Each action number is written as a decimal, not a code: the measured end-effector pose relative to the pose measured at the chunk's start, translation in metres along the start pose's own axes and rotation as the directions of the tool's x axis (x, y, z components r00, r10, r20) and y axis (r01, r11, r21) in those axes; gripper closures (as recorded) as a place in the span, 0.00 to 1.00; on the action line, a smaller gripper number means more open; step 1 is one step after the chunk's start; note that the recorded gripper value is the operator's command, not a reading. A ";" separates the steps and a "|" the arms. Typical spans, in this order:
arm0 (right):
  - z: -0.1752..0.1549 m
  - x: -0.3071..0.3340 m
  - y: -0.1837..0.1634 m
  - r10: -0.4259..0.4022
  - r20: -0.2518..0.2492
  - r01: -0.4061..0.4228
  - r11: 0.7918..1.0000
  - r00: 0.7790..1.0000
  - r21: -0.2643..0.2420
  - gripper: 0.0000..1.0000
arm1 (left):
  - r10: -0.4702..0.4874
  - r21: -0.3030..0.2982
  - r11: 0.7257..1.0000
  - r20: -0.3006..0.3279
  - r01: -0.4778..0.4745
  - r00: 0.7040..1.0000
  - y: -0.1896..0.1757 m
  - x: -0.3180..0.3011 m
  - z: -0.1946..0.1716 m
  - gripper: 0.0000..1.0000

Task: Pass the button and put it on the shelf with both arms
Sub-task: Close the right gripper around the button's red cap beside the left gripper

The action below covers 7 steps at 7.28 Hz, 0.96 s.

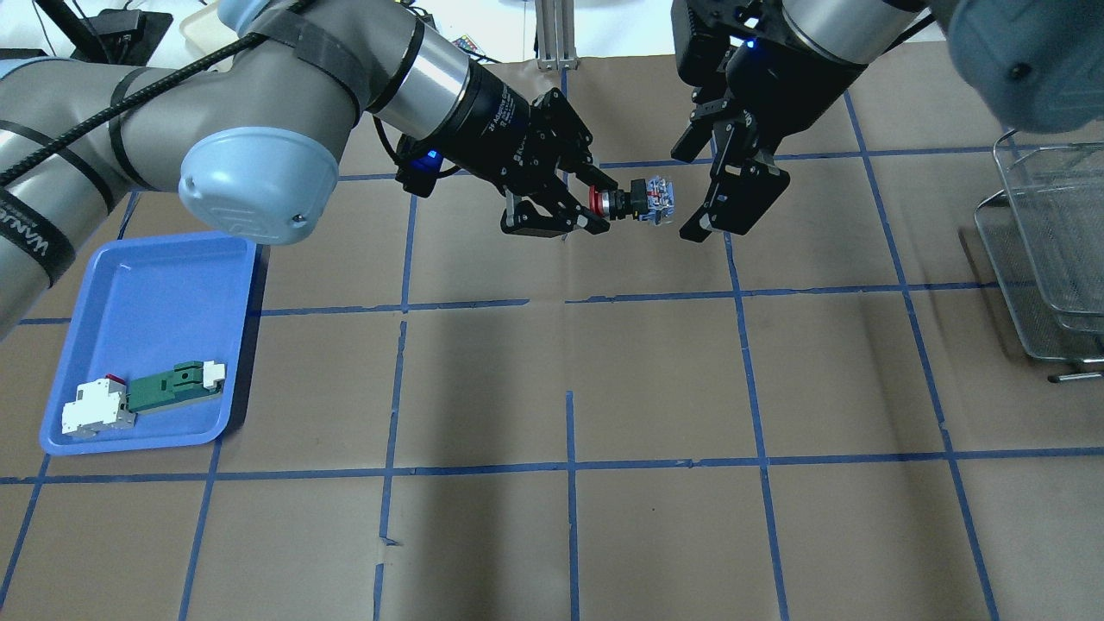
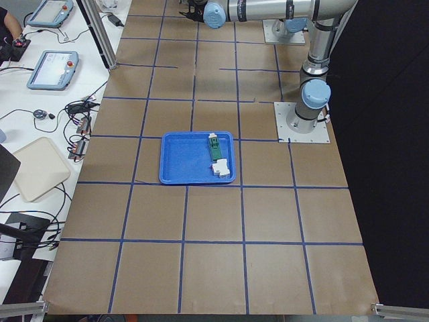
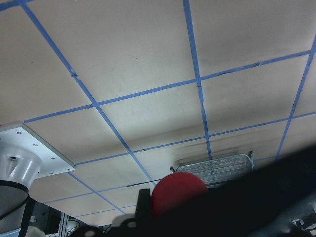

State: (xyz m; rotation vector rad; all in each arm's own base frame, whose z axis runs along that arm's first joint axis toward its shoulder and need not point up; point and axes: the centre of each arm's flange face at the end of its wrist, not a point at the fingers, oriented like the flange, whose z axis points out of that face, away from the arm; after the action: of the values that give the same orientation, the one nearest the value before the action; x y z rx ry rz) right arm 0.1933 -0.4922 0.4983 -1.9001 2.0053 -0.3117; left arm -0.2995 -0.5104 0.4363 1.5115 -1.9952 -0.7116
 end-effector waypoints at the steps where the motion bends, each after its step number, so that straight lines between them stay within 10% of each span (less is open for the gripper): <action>1: 0.002 0.000 0.000 -0.007 -0.006 0.007 1.000 1.000 -0.001 0.00 | 0.002 -0.001 1.000 -0.002 -0.002 1.000 0.002 -0.001 -0.001 1.00; 7: 0.013 0.002 -0.014 -0.050 -0.067 0.050 0.999 0.996 0.002 0.00 | 0.011 -0.003 1.000 -0.014 -0.011 1.000 0.011 -0.006 -0.008 1.00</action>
State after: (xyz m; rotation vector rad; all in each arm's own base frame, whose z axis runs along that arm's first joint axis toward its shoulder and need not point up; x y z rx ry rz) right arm 0.2115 -0.4943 0.4924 -1.9650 2.0003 -0.3972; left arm -0.3003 -0.5029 0.4488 1.4989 -1.9899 -0.6974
